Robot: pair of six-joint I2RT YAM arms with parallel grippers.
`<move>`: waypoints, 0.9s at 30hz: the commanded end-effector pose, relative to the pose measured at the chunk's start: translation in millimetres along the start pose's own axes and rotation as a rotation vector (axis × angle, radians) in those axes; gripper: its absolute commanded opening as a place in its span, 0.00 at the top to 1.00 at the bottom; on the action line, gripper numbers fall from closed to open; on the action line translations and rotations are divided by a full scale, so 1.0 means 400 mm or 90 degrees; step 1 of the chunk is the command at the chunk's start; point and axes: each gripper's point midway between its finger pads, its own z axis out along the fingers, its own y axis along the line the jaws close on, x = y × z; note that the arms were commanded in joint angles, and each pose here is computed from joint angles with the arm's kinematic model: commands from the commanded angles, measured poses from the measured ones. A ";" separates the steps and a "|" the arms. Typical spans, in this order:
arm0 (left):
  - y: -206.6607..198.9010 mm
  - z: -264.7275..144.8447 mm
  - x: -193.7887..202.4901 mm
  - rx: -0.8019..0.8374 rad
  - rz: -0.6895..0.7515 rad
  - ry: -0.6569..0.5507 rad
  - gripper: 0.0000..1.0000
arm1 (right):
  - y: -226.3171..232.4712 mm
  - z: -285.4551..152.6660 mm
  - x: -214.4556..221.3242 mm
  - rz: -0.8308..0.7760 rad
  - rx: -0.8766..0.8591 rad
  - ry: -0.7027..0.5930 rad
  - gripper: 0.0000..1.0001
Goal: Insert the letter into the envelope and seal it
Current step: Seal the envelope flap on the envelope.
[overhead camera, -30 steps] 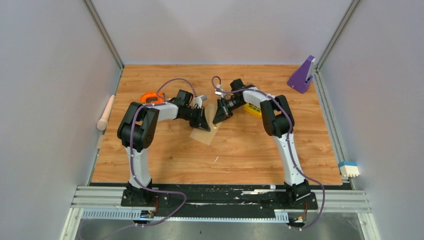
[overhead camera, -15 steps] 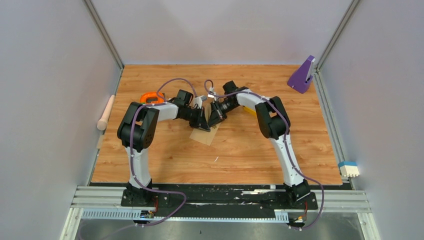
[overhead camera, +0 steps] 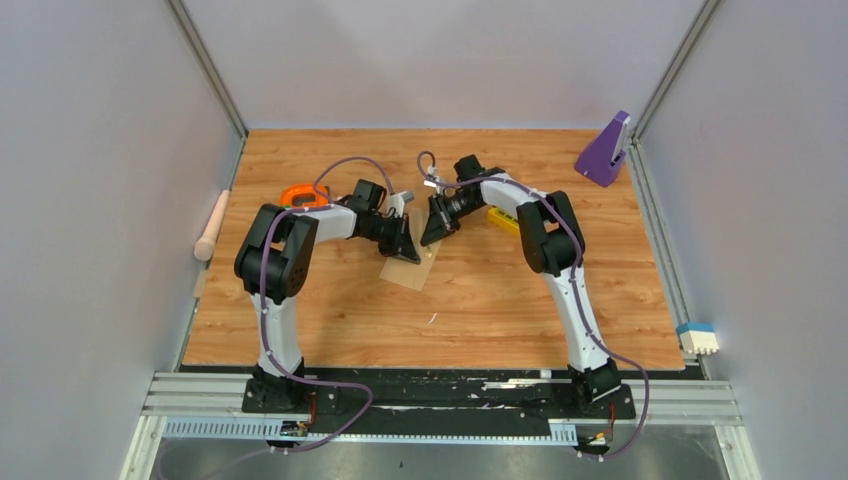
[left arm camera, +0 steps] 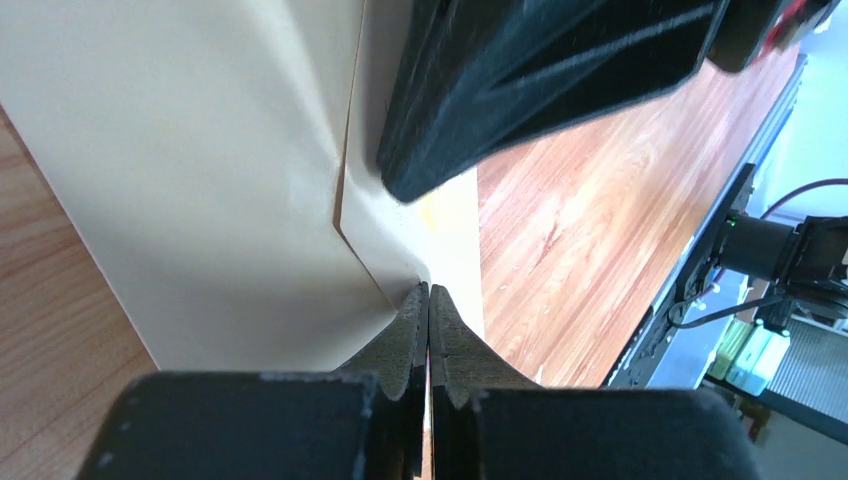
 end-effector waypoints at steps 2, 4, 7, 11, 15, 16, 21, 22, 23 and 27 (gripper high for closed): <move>0.094 0.017 0.043 -0.097 0.009 0.027 1.00 | -0.074 -0.017 -0.027 -0.017 0.058 -0.018 1.00; 0.095 0.017 0.044 -0.097 0.009 0.028 1.00 | -0.072 -0.015 -0.022 -0.013 0.051 -0.016 1.00; 0.094 0.017 0.041 -0.097 0.010 0.026 1.00 | -0.047 0.000 0.000 -0.011 0.024 -0.004 1.00; 0.094 0.020 0.043 -0.094 0.008 0.028 1.00 | -0.010 0.032 0.034 -0.015 -0.008 0.022 1.00; 0.092 0.019 0.044 -0.092 0.007 0.029 1.00 | 0.001 0.056 0.043 -0.020 -0.014 0.035 1.00; 0.090 0.018 0.042 -0.092 0.009 0.027 1.00 | 0.000 0.058 0.042 -0.020 -0.013 0.035 1.00; 0.086 0.016 0.039 -0.089 0.010 0.025 1.00 | -0.011 0.063 0.036 -0.023 -0.003 0.037 1.00; 0.086 0.017 0.038 -0.089 0.010 0.025 1.00 | -0.012 0.064 0.036 -0.024 -0.002 0.038 1.00; 0.085 0.017 0.038 -0.088 0.010 0.025 1.00 | -0.014 0.064 0.034 -0.024 0.000 0.038 1.00; 0.085 0.018 0.040 -0.086 0.008 0.026 1.00 | -0.043 0.056 0.018 -0.025 0.034 0.031 1.00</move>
